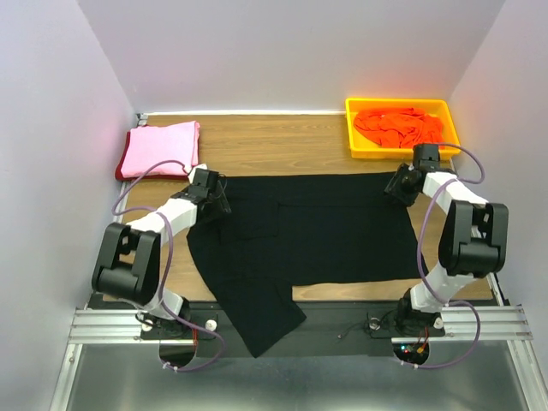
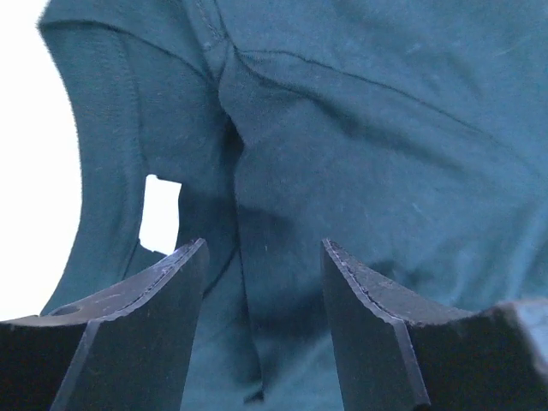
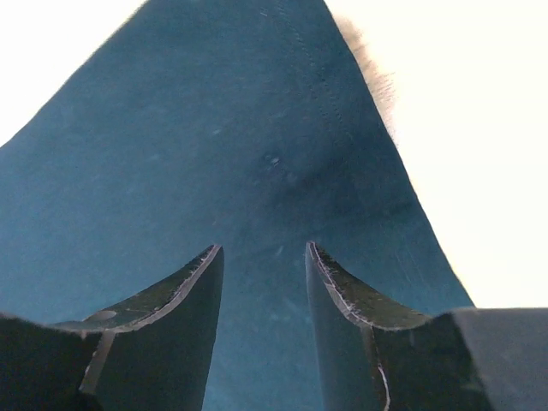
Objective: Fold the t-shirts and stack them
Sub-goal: Fold the tshirt
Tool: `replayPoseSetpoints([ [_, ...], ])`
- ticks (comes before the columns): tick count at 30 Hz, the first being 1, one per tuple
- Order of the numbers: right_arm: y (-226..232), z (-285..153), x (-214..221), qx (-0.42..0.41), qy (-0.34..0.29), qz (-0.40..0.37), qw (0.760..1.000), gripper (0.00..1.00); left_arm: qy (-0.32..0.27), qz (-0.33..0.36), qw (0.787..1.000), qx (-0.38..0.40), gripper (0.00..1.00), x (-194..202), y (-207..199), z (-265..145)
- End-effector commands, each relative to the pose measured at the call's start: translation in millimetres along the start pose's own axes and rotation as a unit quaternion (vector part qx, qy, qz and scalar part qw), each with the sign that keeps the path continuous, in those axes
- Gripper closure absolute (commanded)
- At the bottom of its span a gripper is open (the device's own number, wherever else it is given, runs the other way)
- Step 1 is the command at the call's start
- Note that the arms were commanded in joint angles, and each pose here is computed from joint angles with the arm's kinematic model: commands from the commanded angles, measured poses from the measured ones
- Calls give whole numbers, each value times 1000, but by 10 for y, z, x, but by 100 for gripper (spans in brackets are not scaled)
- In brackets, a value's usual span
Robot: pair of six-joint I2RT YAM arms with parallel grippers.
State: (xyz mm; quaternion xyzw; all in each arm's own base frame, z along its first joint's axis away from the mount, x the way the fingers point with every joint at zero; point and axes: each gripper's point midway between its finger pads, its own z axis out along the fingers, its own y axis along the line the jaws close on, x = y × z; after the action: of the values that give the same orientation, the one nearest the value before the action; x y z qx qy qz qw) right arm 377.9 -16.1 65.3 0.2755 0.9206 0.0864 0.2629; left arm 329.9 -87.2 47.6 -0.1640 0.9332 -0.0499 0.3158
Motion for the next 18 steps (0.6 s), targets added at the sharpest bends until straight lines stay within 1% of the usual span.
replayPoseSetpoints([
  [1, -11, 186, -210, 25, -31, 17, 999, 51, -12, 8, 1000, 8, 36, -116, -91, 144],
  [4, -59, 358, -259, 42, -33, 25, 998, 51, -7, 18, 1000, -1, 37, -153, -104, 268],
  [5, -38, 397, -335, 44, -38, 26, 998, 51, -7, 19, 1000, -1, 38, -171, -120, 296],
  [6, -85, 491, -331, 56, -34, 28, 997, 51, -13, 17, 1000, 2, 39, -256, -165, 319],
  [8, -111, 577, -377, 67, -35, 30, 997, 51, -5, 21, 1000, -2, 40, -256, -173, 429],
  [9, -93, 586, -486, 70, -47, 31, 996, 51, -9, 20, 1000, 2, 41, -331, -220, 458],
  [10, -118, 670, -477, 76, -42, 30, 996, 51, -1, 22, 1000, -3, 41, -310, -211, 541],
  [12, -92, 707, -606, 77, -52, 32, 995, 51, -7, 26, 1000, 1, 41, -428, -271, 601],
  [16, -108, 758, -714, 83, -61, 41, 994, 51, -9, 22, 1000, -4, 42, -619, -272, 753],
  [18, -91, 717, -757, 80, -67, 41, 994, 51, -15, 24, 1000, -1, 42, -731, -325, 740],
])
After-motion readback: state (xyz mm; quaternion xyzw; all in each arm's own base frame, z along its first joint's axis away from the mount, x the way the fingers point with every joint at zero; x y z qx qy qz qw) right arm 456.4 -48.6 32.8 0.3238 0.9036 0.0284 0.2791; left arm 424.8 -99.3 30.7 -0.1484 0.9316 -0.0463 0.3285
